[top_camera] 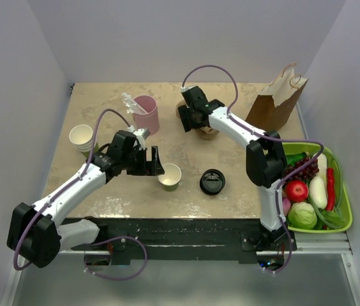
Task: Pack the takeout coffee
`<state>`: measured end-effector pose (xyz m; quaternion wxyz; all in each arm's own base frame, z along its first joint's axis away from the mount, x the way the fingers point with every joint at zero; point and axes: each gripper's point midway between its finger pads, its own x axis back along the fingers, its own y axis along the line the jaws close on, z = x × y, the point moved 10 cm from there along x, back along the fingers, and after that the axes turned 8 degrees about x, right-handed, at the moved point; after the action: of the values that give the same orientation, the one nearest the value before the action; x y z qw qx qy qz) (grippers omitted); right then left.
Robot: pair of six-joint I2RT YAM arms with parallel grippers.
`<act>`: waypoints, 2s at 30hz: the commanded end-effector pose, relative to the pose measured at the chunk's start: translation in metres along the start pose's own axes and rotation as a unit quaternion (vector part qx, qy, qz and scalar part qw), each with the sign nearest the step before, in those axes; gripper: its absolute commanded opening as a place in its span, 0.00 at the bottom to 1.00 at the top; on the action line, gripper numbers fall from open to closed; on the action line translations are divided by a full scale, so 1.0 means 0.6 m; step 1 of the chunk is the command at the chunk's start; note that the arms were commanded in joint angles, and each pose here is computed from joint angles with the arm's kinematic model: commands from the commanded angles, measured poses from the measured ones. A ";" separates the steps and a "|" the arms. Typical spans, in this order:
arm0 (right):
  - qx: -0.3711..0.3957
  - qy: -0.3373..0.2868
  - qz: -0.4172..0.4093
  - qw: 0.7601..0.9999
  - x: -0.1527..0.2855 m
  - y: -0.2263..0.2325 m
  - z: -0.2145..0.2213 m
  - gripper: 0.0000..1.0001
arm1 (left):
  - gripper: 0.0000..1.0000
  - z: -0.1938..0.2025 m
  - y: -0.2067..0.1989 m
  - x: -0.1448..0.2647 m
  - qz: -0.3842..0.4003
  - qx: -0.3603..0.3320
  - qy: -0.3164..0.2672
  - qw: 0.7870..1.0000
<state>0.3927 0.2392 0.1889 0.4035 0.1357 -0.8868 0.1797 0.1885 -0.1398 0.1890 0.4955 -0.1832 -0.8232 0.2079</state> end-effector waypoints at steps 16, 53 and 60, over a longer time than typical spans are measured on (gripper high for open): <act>0.024 -0.008 0.000 1.000 -0.006 -0.017 -0.025 0.47 | 1.00 -0.028 -0.017 0.111 -0.076 -0.018 -0.099 0.992; 0.012 -0.019 -0.022 1.000 0.027 -0.020 -0.051 0.30 | 1.00 -0.003 -0.011 0.113 -0.050 -0.011 -0.078 0.996; 0.013 -0.007 -0.008 1.000 0.019 -0.021 -0.044 0.32 | 1.00 -0.002 -0.013 0.117 -0.042 -0.015 -0.081 0.996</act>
<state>0.4071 0.2404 0.1971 0.4112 0.1600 -0.8762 0.1939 0.1602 -0.1094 0.2413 0.4423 -0.1202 -0.8698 0.1825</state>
